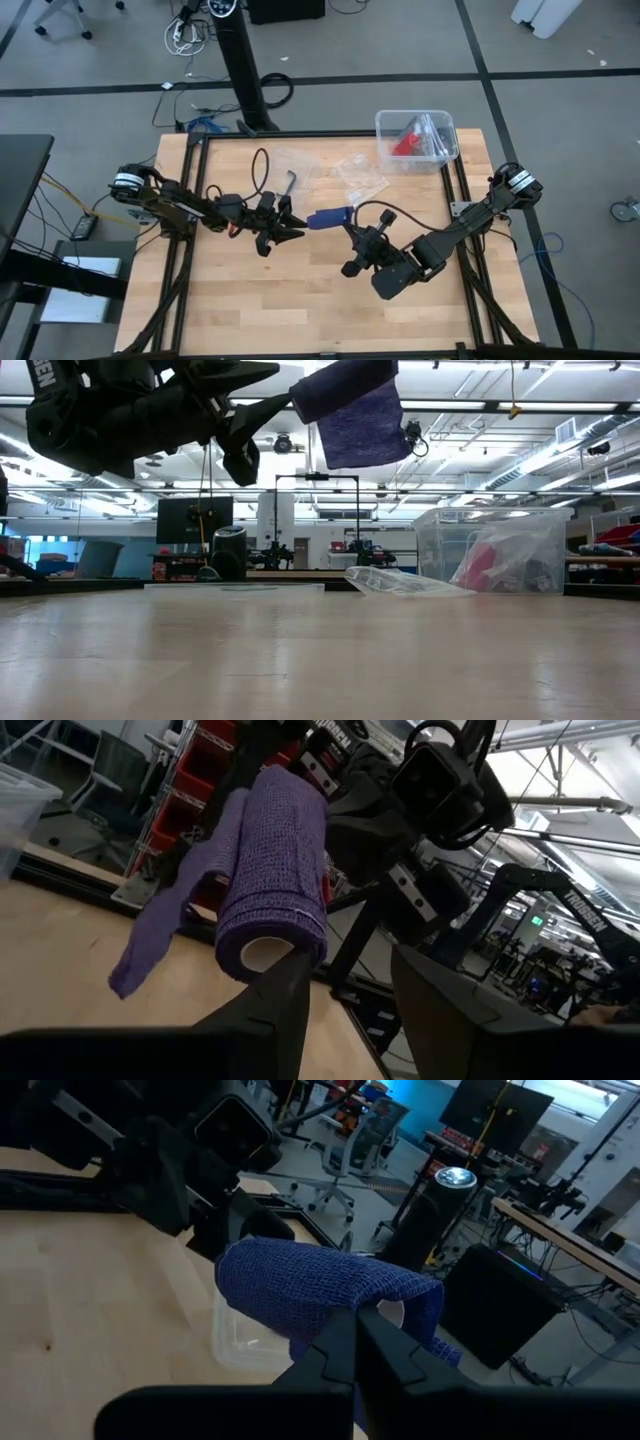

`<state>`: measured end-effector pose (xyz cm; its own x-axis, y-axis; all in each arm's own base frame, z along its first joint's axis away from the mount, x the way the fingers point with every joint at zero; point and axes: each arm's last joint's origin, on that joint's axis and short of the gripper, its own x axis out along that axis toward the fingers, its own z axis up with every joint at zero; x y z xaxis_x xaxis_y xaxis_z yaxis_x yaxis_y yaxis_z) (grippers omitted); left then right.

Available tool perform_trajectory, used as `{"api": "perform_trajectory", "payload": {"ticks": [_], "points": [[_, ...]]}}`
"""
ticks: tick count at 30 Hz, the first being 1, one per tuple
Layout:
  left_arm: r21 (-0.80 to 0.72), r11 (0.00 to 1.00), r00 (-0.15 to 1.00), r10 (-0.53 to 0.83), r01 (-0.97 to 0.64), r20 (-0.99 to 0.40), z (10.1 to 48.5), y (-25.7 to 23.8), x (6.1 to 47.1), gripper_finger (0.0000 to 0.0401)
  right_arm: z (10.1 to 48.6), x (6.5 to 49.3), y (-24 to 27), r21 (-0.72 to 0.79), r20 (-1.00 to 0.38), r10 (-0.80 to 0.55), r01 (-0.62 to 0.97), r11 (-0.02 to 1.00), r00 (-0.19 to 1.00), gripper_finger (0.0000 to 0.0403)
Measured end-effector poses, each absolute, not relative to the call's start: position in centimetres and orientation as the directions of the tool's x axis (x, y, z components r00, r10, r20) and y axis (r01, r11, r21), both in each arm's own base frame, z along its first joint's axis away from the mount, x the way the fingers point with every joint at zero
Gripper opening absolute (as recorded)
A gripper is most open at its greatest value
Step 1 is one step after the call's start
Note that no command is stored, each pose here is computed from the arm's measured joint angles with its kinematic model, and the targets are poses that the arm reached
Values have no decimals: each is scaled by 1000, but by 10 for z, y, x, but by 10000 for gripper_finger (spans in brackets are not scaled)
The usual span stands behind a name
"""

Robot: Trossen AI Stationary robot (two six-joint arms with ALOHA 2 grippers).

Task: Roll bandage
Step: Roll the blue bandage

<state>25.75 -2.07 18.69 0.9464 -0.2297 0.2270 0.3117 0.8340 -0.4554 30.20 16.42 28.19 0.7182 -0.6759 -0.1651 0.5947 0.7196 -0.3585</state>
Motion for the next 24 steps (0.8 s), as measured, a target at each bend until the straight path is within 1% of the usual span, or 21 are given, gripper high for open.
{"api": "perform_trajectory", "payload": {"ticks": [15, 24], "points": [[-458, 838, 950, -207, 296, 235, 188, -20, 258, 147, 282, 302, 164, -366, -159, -682, 599, 713, 714, 0], [-453, 854, 963, -182, 256, 200, 184, -19, 259, 147, 282, 302, 164, -364, -158, -681, 599, 713, 715, 0]]}}
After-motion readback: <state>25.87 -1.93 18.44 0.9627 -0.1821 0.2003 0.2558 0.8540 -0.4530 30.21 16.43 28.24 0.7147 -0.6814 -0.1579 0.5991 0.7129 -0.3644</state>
